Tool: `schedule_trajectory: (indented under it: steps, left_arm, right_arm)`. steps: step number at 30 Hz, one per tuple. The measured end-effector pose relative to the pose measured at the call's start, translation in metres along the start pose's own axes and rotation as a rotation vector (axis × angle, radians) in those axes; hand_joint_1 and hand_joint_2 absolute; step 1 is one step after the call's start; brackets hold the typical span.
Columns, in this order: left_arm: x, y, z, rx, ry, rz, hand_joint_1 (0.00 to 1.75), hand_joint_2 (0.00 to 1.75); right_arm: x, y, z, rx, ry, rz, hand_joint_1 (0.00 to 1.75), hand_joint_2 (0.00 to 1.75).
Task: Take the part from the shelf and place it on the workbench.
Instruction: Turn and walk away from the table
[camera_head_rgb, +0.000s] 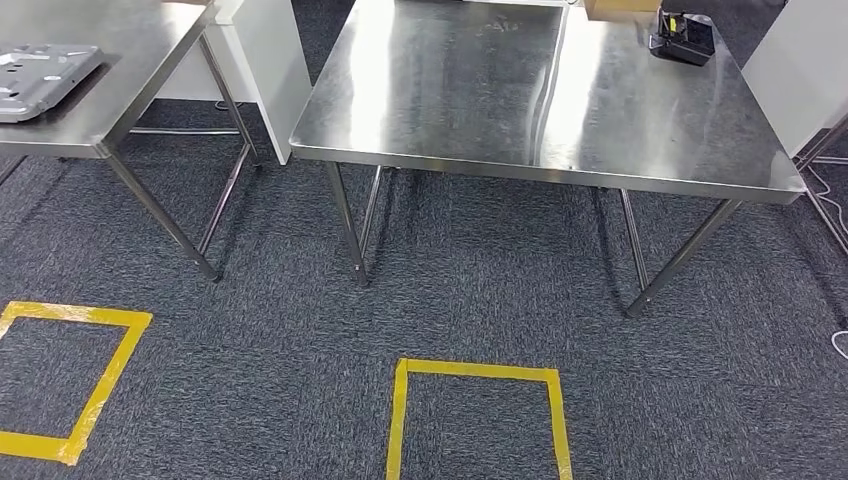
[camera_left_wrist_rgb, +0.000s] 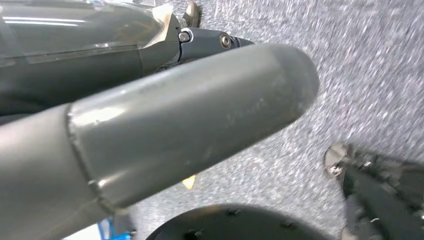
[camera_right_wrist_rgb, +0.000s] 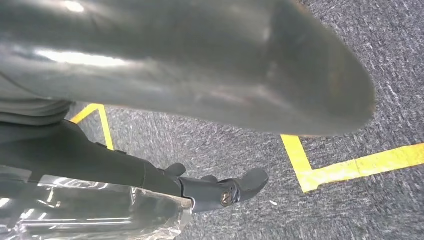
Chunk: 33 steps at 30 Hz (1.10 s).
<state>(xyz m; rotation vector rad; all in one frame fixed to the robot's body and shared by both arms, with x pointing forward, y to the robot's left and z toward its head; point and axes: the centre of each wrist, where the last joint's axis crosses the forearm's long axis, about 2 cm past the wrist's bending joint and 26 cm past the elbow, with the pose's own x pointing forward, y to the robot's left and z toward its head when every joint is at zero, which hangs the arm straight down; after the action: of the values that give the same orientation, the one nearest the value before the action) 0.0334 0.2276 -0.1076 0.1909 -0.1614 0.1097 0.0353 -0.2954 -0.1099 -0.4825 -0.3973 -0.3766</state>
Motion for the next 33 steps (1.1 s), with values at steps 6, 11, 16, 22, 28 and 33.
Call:
schedule_trajectory:
  steps: [6, 11, 16, 22, 28, 33]
  left_arm:
    - [-0.0005, 0.0047, -0.0014, 0.016, -0.006, 0.018, 0.00, 0.00]
    - [-0.0012, 0.0031, -0.0009, 0.005, -0.007, 0.022, 0.00, 0.00]
    - [0.0001, 0.0003, -0.0001, -0.004, -0.002, 0.017, 0.00, 0.00]
    - [-0.0017, 0.0004, -0.0001, -0.022, -0.002, 0.009, 0.00, 0.00]
    - [-0.0022, 0.0003, -0.0001, -0.044, -0.013, -0.005, 0.00, 0.00]
    - [-0.0013, 0.0001, -0.0003, -0.056, -0.016, -0.008, 0.00, 0.00]
  right_arm:
    - [0.0005, -0.0059, -0.0030, -0.009, 0.001, 0.012, 0.00, 0.00]
    - [0.0015, -0.0095, -0.0050, -0.015, 0.015, 0.018, 0.00, 0.00]
    - [0.0070, -0.0086, -0.0068, -0.023, 0.029, 0.011, 0.00, 0.00]
    - [0.0049, -0.0075, -0.0055, -0.018, 0.044, 0.010, 0.00, 0.00]
    - [-0.0002, -0.0071, -0.0032, -0.013, 0.055, 0.009, 0.00, 0.00]
    - [0.0001, -0.0041, -0.0019, -0.008, 0.059, 0.007, 0.00, 0.00]
